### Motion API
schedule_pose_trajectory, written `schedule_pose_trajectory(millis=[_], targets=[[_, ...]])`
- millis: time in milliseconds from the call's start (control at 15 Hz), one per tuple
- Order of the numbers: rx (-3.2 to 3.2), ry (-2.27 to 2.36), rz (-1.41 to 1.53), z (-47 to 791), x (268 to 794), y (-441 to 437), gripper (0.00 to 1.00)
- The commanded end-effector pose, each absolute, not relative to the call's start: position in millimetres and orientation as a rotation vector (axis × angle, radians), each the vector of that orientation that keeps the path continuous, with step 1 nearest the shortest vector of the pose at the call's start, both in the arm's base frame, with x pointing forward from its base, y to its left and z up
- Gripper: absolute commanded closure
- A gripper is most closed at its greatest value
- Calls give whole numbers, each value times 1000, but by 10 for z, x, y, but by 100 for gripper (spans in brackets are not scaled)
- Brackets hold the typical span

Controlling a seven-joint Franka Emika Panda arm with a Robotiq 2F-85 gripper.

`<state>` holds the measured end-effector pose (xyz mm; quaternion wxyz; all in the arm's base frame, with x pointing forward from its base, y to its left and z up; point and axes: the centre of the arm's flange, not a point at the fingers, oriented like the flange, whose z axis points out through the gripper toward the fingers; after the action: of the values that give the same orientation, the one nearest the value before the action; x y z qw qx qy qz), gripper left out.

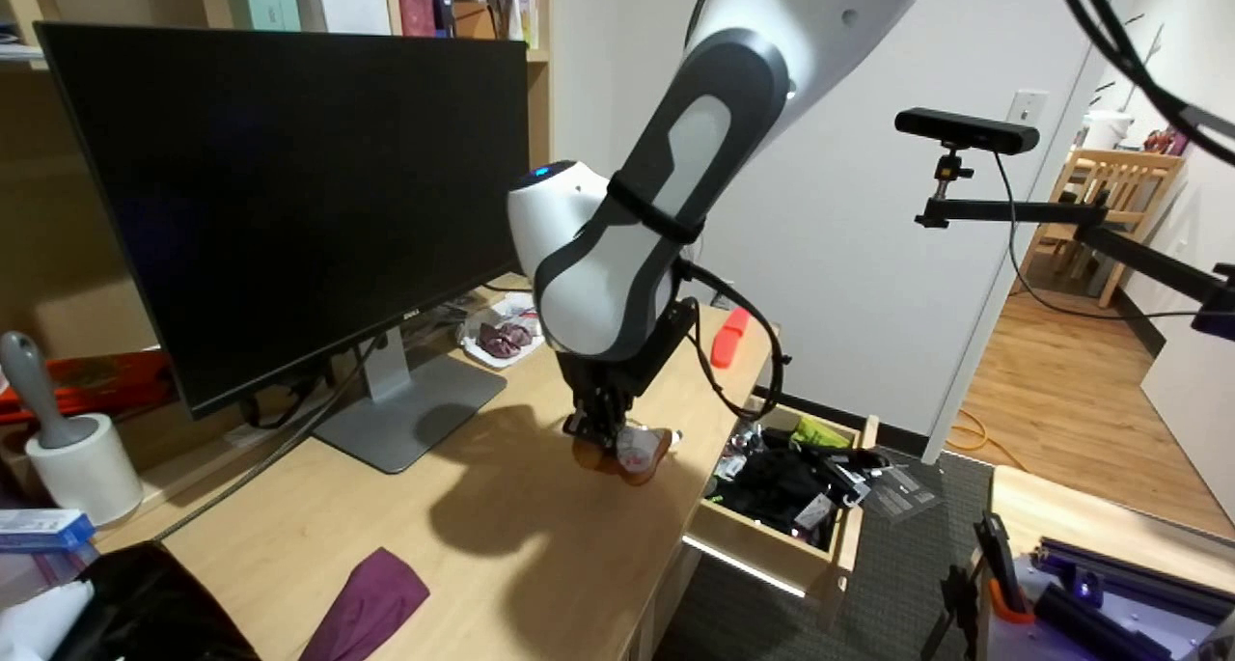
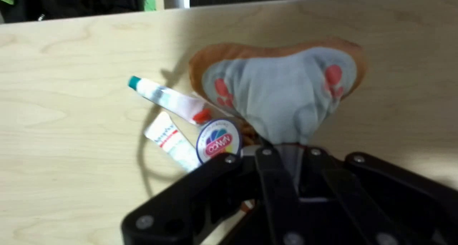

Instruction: Put the plush toy inside the open drawer

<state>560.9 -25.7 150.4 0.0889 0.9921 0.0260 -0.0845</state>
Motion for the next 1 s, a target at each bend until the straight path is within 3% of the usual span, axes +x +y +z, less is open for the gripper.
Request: schedule_pose_trajectory(millis=[0,467,933], targets=[[2915,91,-264,1802,5196,-827,91],[2900,-39,-319,2001,4729,-1984,91],[2997,-121,-330,1526,4473,-2622,91]])
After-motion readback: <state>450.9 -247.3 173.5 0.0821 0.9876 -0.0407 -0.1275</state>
